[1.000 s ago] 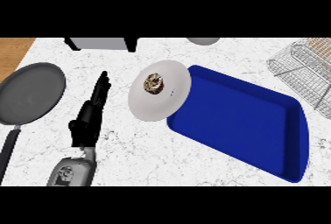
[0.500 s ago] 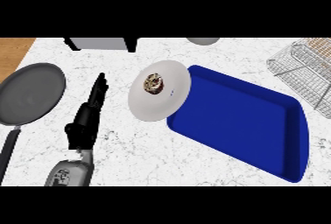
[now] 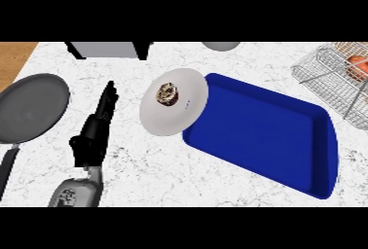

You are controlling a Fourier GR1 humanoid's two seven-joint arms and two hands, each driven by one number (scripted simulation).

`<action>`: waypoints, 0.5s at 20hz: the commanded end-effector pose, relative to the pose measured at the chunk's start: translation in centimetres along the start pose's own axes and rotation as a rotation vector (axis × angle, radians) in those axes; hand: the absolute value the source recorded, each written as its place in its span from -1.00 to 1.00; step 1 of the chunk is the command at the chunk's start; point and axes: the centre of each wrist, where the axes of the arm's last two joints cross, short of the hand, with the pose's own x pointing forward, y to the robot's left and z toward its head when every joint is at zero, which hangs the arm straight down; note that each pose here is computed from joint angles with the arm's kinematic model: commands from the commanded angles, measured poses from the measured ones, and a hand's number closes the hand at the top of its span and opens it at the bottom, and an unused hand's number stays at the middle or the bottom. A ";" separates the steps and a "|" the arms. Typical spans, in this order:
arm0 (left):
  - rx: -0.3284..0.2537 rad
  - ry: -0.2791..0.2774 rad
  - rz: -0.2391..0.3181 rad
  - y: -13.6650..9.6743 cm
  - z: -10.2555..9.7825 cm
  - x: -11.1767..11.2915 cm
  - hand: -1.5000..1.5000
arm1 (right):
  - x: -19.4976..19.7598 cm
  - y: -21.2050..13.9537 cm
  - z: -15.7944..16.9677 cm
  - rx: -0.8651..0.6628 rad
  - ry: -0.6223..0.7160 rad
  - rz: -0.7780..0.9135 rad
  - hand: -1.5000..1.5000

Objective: Pick the squash from the tray and place it in the tiered basket

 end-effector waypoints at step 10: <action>0.101 0.057 -0.009 2.9 1.4 -1.6 0.00 | -4.6 -2.0 0.3 -0.120 0.182 -0.326 -1.00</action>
